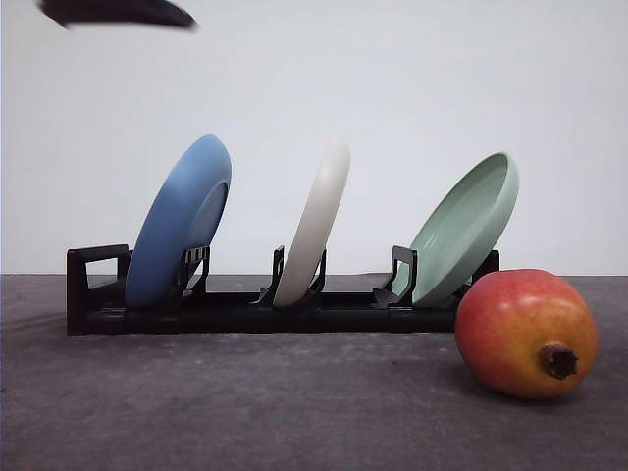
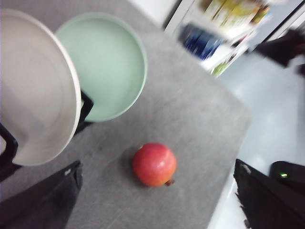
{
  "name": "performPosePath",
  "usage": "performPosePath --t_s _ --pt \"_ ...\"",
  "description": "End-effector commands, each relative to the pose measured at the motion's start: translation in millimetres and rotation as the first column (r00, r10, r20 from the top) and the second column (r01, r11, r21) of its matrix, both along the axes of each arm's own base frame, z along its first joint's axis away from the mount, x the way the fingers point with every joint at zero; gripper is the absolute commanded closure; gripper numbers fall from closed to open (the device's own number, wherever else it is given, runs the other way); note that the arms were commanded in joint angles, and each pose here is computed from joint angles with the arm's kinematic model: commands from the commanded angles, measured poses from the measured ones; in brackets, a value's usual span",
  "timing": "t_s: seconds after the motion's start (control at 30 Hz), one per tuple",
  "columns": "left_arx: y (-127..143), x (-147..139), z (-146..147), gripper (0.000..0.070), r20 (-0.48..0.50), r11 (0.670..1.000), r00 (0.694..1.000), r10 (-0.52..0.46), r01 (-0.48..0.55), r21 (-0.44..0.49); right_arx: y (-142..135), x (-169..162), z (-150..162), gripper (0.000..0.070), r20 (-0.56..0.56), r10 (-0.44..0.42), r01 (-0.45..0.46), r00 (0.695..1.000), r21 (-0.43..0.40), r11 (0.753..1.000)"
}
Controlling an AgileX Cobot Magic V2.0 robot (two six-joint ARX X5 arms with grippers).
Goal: Place pomegranate in white plate
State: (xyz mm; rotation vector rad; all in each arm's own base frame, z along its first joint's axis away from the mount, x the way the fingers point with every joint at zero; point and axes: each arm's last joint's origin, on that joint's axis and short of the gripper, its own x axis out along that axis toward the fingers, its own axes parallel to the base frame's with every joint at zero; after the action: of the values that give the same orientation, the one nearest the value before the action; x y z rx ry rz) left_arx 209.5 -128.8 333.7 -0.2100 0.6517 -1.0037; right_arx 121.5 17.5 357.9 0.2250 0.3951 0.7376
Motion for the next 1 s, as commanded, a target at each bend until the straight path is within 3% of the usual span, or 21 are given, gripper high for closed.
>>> performPosePath --t_s 0.0,0.23,0.4,0.73,0.83,0.97 --pt "-15.3 16.2 3.4 0.0098 0.005 0.999 1.0 0.004 -0.004 0.037 0.3 -0.5 5.9 0.0101 0.0 -0.003 0.003 1.0 0.019 1.0" --pt "-69.7 65.1 2.1 0.0105 0.001 0.971 0.996 0.093 -0.091 0.222 0.3 -0.5 5.9 0.0101 -0.001 -0.004 0.004 1.0 0.02 1.0" --pt "-101.6 89.4 -8.7 0.0105 0.026 0.947 0.991 0.135 -0.136 0.291 0.4 -0.6 5.9 0.0101 -0.001 -0.001 0.001 1.0 0.022 1.0" --pt "-125.5 108.7 -42.0 0.012 0.007 0.928 0.989 0.145 -0.138 0.346 0.4 -0.7 5.5 0.0101 -0.005 -0.001 0.001 1.0 0.021 1.0" --pt "-126.6 109.6 -45.3 0.0231 0.001 0.926 0.99 0.144 -0.135 0.352 0.4 -0.7 5.5 0.0101 -0.005 -0.002 0.002 1.0 0.021 1.0" --pt "-126.6 109.6 -45.4 0.0485 -0.002 0.926 0.989 0.145 -0.135 0.351 0.4 -0.8 5.4 0.0101 -0.007 -0.002 0.002 1.0 0.021 1.0"
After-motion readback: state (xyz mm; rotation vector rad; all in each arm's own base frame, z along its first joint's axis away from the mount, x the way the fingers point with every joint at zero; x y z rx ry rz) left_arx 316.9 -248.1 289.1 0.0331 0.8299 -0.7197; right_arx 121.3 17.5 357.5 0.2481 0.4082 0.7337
